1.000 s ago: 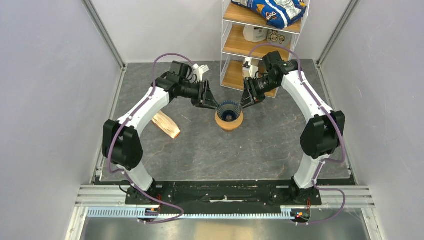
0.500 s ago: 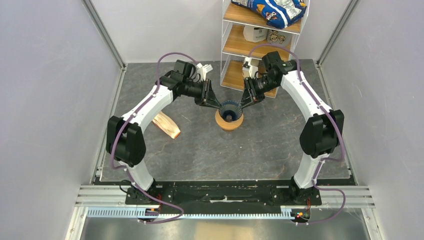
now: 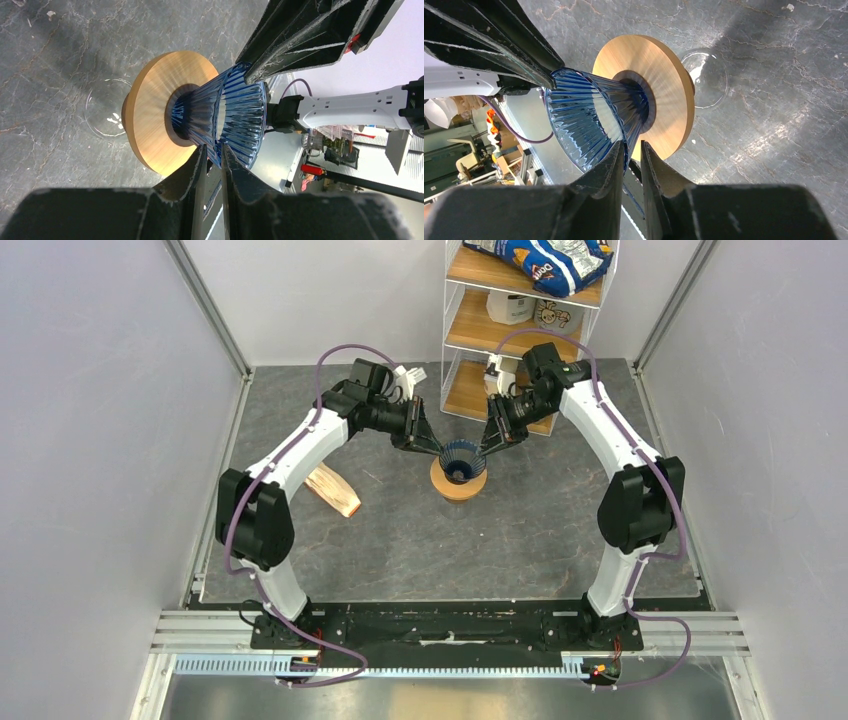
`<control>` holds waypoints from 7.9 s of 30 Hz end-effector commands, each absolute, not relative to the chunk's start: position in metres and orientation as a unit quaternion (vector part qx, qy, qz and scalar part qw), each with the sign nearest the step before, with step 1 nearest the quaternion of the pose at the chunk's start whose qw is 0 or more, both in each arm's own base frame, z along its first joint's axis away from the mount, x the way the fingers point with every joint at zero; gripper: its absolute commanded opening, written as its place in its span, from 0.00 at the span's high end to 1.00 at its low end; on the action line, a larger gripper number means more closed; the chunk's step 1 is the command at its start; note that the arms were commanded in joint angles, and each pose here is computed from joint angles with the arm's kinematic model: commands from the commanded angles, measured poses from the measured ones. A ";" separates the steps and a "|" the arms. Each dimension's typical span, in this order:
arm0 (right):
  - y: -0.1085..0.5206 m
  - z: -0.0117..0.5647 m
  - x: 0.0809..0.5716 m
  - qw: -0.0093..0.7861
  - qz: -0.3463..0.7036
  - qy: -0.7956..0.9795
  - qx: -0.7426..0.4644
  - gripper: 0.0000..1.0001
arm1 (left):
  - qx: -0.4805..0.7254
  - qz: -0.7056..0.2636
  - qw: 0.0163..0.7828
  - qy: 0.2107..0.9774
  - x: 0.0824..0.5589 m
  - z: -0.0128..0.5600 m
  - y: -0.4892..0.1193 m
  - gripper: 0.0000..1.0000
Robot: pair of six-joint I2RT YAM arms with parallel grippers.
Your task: Place the coffee filter in the dripper
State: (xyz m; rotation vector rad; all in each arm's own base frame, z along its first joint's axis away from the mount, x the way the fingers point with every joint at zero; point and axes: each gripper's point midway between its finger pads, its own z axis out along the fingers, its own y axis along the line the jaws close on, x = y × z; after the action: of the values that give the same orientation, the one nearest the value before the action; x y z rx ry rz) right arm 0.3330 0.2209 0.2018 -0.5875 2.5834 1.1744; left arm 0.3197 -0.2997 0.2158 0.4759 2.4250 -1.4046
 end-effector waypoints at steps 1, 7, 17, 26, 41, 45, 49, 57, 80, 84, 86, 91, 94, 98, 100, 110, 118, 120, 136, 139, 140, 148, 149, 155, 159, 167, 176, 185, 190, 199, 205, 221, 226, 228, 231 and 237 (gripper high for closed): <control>0.222 0.205 0.346 0.141 0.395 0.884 -0.206 0.75 | 0.161 -0.485 0.154 0.846 0.329 0.214 -0.304 0.78; 0.223 0.204 0.346 0.140 0.395 0.884 -0.206 0.77 | 0.166 -0.480 0.153 0.848 0.329 0.208 -0.303 0.78; 0.228 0.205 0.346 0.149 0.387 0.883 -0.222 0.77 | 0.198 -0.458 0.172 0.849 0.325 0.197 -0.295 0.78; 0.228 0.198 0.345 0.148 0.377 0.885 -0.229 0.77 | 0.208 -0.443 0.180 0.853 0.323 0.185 -0.289 0.78; 0.225 0.183 0.344 0.178 0.359 0.880 -0.255 0.77 | 0.232 -0.418 0.229 0.848 0.329 0.192 -0.283 0.78; 0.226 0.186 0.343 0.192 0.360 0.874 -0.262 0.77 | 0.242 -0.410 0.245 0.845 0.330 0.197 -0.281 0.79; 0.227 0.189 0.344 0.195 0.360 0.873 -0.265 0.68 | 0.245 -0.409 0.252 0.842 0.330 0.199 -0.282 0.72; 0.230 0.212 0.343 0.205 0.371 0.865 -0.269 0.55 | 0.239 -0.423 0.264 0.833 0.329 0.221 -0.285 0.51; 0.225 0.230 0.308 0.162 0.396 0.868 -0.252 0.44 | 0.201 -0.470 0.223 0.830 0.306 0.238 -0.291 0.48; 0.227 0.226 0.307 0.151 0.404 0.868 -0.246 0.45 | 0.198 -0.476 0.209 0.831 0.301 0.231 -0.295 0.49; 0.228 0.222 0.308 0.148 0.405 0.869 -0.242 0.47 | 0.191 -0.474 0.200 0.836 0.301 0.225 -0.296 0.49; 0.228 0.210 0.309 0.139 0.404 0.872 -0.238 0.57 | 0.185 -0.471 0.196 0.840 0.304 0.215 -0.296 0.53; 0.228 0.203 0.308 0.134 0.402 0.874 -0.238 0.63 | 0.182 -0.468 0.194 0.843 0.306 0.211 -0.296 0.56; 0.228 0.198 0.311 0.134 0.401 0.875 -0.238 0.67 | 0.181 -0.463 0.192 0.846 0.305 0.205 -0.295 0.59; 0.228 0.196 0.312 0.135 0.399 0.875 -0.238 0.68 | 0.182 -0.460 0.191 0.848 0.304 0.203 -0.294 0.60; 0.225 0.183 0.311 0.129 0.390 0.880 -0.240 0.72 | 0.185 -0.450 0.180 0.855 0.300 0.191 -0.291 0.62; 0.225 0.182 0.312 0.120 0.389 0.884 -0.232 0.72 | 0.178 -0.462 0.157 0.855 0.296 0.183 -0.293 0.63; 0.226 0.187 0.310 0.119 0.393 0.882 -0.232 0.66 | 0.180 -0.469 0.160 0.850 0.296 0.188 -0.294 0.62; 0.229 0.209 0.319 0.139 0.396 0.878 -0.231 0.56 | 0.168 -0.487 0.203 0.833 0.317 0.226 -0.297 0.49; 0.230 0.208 0.322 0.139 0.396 0.878 -0.230 0.57 | 0.165 -0.494 0.204 0.829 0.319 0.229 -0.300 0.49; 0.230 0.208 0.322 0.138 0.396 0.878 -0.230 0.56 | 0.163 -0.493 0.204 0.830 0.321 0.228 -0.300 0.49; 0.230 0.200 0.326 0.132 0.391 0.882 -0.227 0.59 | 0.146 -0.483 0.185 0.844 0.324 0.207 -0.299 0.56; 0.230 0.198 0.326 0.130 0.391 0.883 -0.226 0.60 | 0.145 -0.481 0.183 0.845 0.324 0.204 -0.299 0.57; 0.229 0.193 0.327 0.129 0.386 0.885 -0.225 0.64 | 0.146 -0.474 0.177 0.850 0.324 0.194 -0.298 0.65; 0.230 0.188 0.329 0.126 0.386 0.886 -0.223 0.64 | 0.144 -0.464 0.175 0.856 0.324 0.185 -0.295 0.66; 0.230 0.184 0.331 0.124 0.385 0.888 -0.221 0.65 | 0.150 -0.443 0.163 0.869 0.317 0.164 -0.287 0.68; 0.230 0.184 0.331 0.122 0.384 0.888 -0.220 0.65 | 0.144 -0.432 0.148 0.878 0.314 0.147 -0.284 0.71; 0.225 0.164 0.329 0.115 0.370 0.893 -0.229 0.69 | 0.158 -0.438 0.167 0.869 0.319 0.171 -0.287 0.69; 0.222 0.152 0.331 0.112 0.363 0.896 -0.231 0.69 | 0.158 -0.435 0.167 0.871 0.320 0.169 -0.286 0.68; 0.224 0.166 0.331 0.123 0.367 0.891 -0.238 0.67 | 0.161 -0.433 0.166 0.871 0.318 0.166 -0.285 0.61; 0.227 0.185 0.332 0.138 0.378 0.883 -0.242 0.60 | 0.169 -0.444 0.183 0.861 0.322 0.186 -0.289 0.55; 0.230 0.213 0.330 0.166 0.388 0.870 -0.254 0.55 | 0.171 -0.464 0.206 0.844 0.326 0.217 -0.295 0.52; 0.229 0.200 0.333 0.158 0.380 0.875 -0.254 0.60 | 0.163 -0.460 0.186 0.853 0.328 0.198 -0.296 0.53; 0.228 0.196 0.335 0.157 0.375 0.877 -0.256 0.62 | 0.161 -0.458 0.181 0.855 0.329 0.192 -0.296 0.54; 0.226 0.188 0.334 0.151 0.371 0.879 -0.258 0.64 | 0.157 -0.453 0.173 0.860 0.330 0.185 -0.296 0.56; 0.225 0.181 0.333 0.149 0.367 0.881 -0.259 0.65 | 0.163 -0.450 0.174 0.860 0.330 0.183 -0.296 0.57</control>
State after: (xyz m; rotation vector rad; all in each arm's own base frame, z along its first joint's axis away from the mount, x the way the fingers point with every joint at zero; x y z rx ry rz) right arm 0.3321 0.2304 0.1903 -0.7176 2.5282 1.1041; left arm 0.3259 -0.2976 0.1894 0.4442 2.4324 -1.3159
